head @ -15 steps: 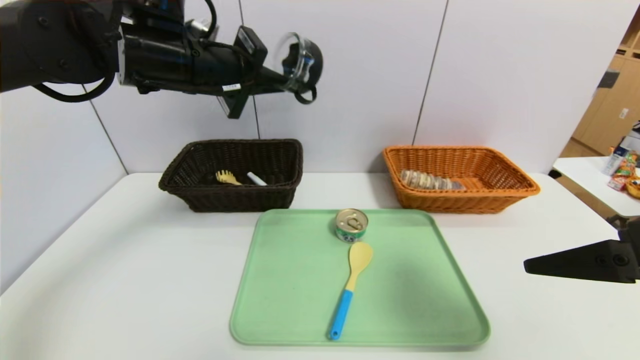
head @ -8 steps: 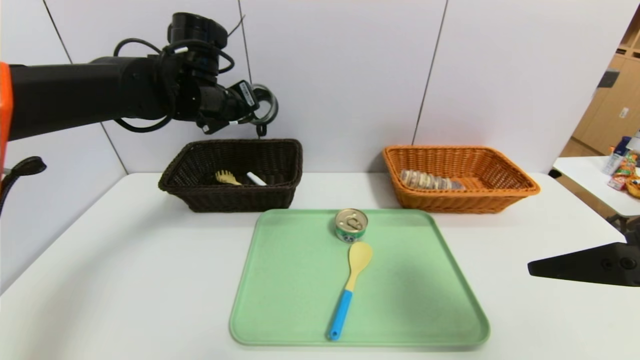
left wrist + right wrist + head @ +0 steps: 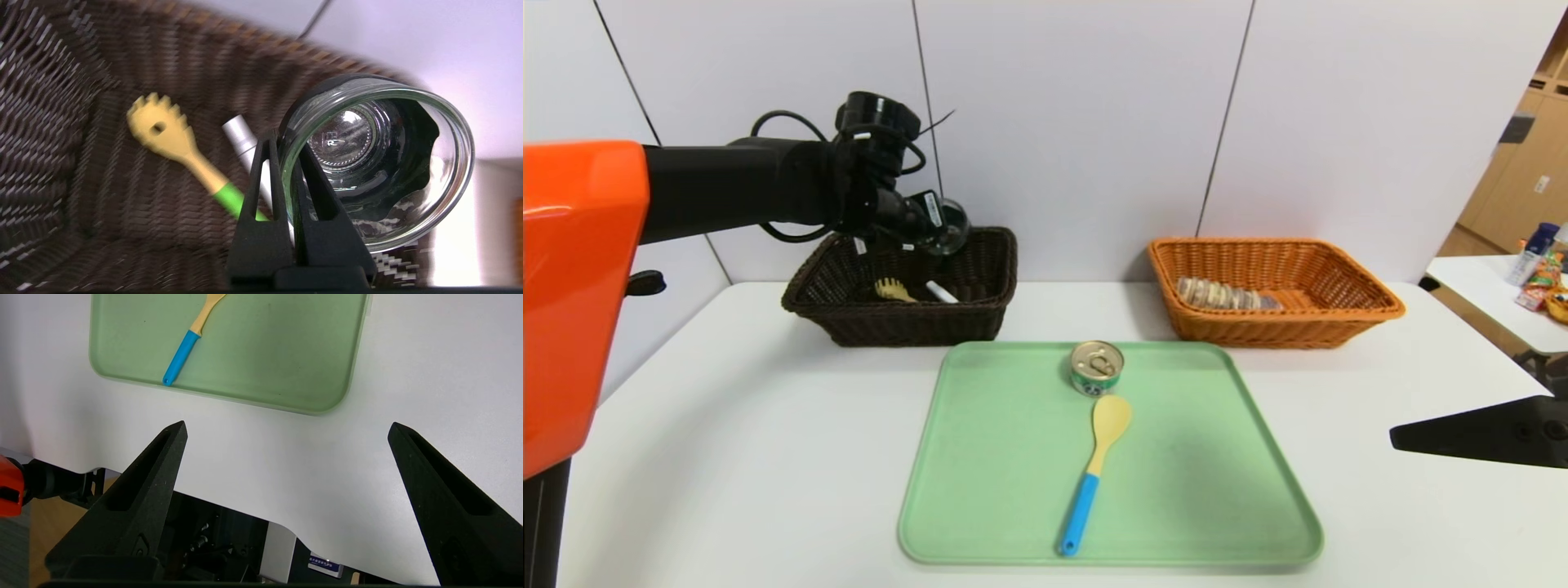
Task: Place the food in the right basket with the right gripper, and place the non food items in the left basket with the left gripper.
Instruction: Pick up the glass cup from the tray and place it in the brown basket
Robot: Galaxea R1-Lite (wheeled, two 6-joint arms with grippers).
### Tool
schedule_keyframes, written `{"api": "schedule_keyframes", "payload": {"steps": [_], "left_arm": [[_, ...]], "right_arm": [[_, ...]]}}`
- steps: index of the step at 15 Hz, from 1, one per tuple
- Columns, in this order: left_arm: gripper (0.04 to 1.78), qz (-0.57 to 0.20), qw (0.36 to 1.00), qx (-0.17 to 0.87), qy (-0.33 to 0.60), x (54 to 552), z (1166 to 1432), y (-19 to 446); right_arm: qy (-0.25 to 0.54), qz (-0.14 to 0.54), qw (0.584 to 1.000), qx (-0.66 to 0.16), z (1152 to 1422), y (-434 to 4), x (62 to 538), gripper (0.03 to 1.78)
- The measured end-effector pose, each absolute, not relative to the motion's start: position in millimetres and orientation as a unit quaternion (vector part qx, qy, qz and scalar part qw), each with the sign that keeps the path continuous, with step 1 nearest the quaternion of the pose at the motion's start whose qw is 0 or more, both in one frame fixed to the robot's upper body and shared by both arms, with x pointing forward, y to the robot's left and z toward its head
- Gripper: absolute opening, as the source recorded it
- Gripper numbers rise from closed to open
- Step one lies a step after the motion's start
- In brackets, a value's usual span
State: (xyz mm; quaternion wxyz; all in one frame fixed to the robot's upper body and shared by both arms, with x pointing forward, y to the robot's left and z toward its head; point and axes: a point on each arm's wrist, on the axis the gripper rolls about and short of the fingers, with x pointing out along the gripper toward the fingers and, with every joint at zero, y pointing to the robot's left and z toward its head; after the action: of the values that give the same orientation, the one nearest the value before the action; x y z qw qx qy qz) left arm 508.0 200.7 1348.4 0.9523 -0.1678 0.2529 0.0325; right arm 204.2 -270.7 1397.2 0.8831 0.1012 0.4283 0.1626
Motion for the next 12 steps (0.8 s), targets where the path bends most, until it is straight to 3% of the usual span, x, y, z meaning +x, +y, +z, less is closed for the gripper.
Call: {"api": "schedule_keyframes", "payload": {"steps": [12], "left_arm": [[0.10, 0.049, 0.945, -0.142, 0.290, 520.0, 1322.9, 207.0]], "right_arm": [[0.430, 0.161, 0.883, 0.102, 1396.7, -270.4, 204.8, 1.70]]}}
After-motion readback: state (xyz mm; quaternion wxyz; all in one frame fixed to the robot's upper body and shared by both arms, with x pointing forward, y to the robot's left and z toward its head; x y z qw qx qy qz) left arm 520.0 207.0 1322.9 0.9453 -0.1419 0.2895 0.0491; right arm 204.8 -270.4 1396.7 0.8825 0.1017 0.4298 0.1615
